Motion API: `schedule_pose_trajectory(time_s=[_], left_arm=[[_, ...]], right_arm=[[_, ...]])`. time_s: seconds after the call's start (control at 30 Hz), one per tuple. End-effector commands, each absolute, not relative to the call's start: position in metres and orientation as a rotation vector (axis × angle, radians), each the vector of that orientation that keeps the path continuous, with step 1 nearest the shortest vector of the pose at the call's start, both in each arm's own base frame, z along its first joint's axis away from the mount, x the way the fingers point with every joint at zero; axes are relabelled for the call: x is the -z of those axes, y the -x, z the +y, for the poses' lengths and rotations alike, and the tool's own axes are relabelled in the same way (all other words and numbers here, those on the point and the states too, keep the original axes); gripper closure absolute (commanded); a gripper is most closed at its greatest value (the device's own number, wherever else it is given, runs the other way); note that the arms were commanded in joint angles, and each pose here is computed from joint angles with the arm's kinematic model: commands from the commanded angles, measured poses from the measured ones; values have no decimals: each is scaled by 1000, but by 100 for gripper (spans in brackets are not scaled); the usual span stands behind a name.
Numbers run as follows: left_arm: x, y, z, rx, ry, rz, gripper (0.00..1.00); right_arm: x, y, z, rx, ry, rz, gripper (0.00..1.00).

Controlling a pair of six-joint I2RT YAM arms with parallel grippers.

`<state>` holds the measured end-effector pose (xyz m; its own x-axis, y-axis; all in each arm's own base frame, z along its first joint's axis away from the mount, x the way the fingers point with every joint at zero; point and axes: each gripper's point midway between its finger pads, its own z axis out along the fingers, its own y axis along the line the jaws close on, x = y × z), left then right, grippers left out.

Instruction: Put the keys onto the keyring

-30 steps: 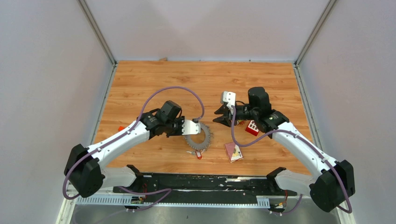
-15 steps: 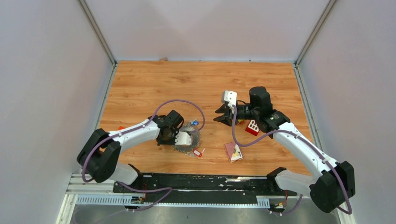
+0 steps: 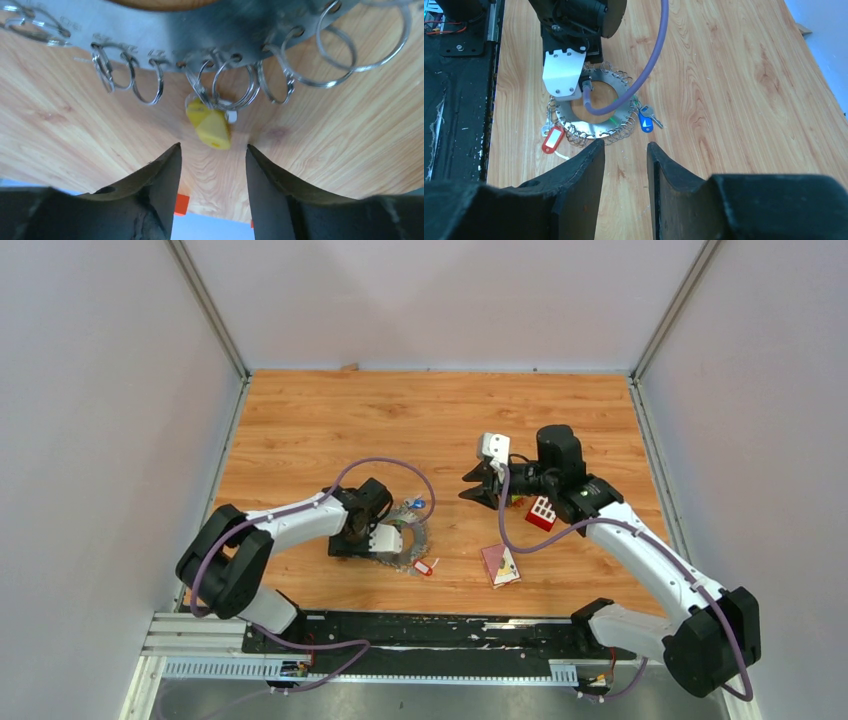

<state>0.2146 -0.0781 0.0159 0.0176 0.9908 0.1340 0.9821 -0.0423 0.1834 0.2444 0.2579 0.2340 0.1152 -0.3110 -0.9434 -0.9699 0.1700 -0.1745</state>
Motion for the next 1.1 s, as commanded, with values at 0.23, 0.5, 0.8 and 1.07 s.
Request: schedule_pose_trajectory(time_s=[0.23,0.5,0.8,1.07], left_arm=[[-90,-258,-75,-258,-1704,2091,3],[-177,-307,-73,-158,-1055,1893,0],[-249,-332,-55,-16,-405,1715,0],[-271,-317,-53,65,-298,1601,0]], right_arm=[[-263,-252,226,-599,1247,1428,43],[-274,-293,169,-293,888,1641,1],[-295,-299,131,-171,646,1677,0],[-284,-288,119,-155,610,1597,0]])
